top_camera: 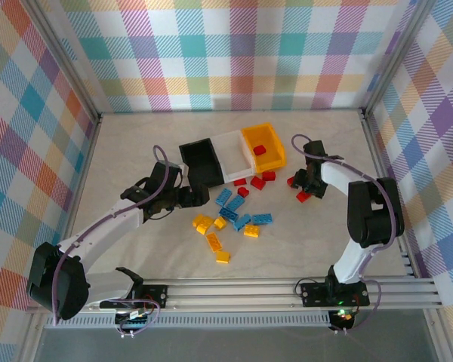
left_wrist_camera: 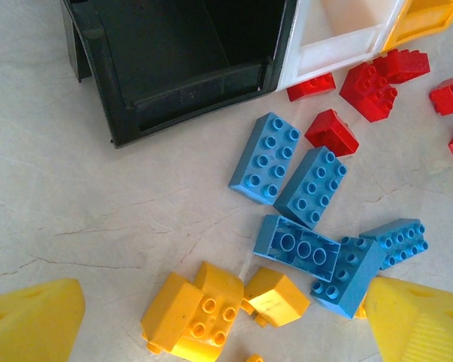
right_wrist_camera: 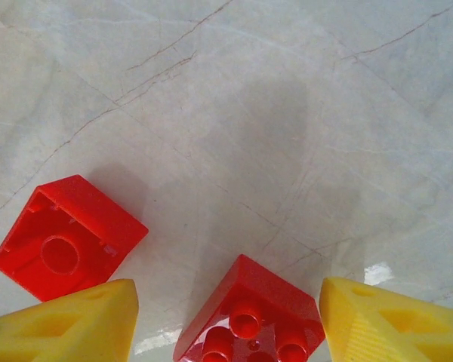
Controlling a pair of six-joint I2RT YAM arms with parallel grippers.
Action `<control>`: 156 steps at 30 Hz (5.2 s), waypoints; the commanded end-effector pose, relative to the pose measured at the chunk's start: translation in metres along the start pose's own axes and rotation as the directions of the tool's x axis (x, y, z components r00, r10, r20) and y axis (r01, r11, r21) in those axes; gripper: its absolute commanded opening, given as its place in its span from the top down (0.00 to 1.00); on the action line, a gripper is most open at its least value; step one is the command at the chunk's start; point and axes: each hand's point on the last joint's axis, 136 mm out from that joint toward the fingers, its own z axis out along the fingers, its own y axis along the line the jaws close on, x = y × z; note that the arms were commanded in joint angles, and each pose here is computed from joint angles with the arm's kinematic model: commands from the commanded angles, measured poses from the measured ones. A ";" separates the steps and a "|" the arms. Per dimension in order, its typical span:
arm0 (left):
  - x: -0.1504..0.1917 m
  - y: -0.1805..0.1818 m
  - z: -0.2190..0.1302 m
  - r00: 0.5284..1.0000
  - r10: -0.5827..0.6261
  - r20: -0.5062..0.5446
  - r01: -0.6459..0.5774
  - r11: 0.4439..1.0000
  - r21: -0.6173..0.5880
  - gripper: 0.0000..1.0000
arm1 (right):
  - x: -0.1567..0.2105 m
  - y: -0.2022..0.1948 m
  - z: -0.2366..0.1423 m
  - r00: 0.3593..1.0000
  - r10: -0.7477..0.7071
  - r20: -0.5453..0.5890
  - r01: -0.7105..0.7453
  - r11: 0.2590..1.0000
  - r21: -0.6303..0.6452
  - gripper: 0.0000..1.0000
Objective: Sort the legos into containers by color
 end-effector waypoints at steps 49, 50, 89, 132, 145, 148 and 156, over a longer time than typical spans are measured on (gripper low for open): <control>0.001 -0.001 0.002 1.000 -0.011 0.005 0.011 1.000 0.006 0.04 | 0.006 0.019 -0.074 0.994 -0.052 0.100 0.066 0.988 -0.140 0.66; 0.000 -0.001 0.002 1.000 -0.012 0.005 0.012 1.000 0.007 0.04 | 0.003 0.029 -0.083 0.991 -0.066 0.115 0.084 0.983 -0.163 0.66; -0.004 0.021 -0.011 1.000 -0.026 0.017 0.027 0.998 -0.055 0.04 | -0.107 0.210 -0.038 0.916 -0.358 0.183 0.399 0.866 -0.302 0.67; -0.003 -0.001 -0.011 0.996 -0.084 0.027 0.081 0.992 0.097 0.04 | -0.011 0.064 -0.068 0.952 -0.303 0.044 0.305 0.932 -0.196 0.21; 0.003 0.002 -0.023 0.996 -0.076 0.036 0.072 0.994 0.083 0.04 | -0.015 0.069 -0.022 0.958 -0.283 -0.049 0.271 0.949 -0.163 0.25; 0.003 0.003 -0.022 0.997 -0.072 0.034 0.069 0.995 0.077 0.04 | -0.017 0.070 -0.017 0.957 -0.285 -0.057 0.274 0.949 -0.155 0.25; 0.003 0.005 -0.015 0.997 -0.069 0.022 0.067 0.995 0.067 0.04 | -0.029 0.062 -0.009 0.957 -0.284 -0.050 0.280 0.957 -0.072 0.25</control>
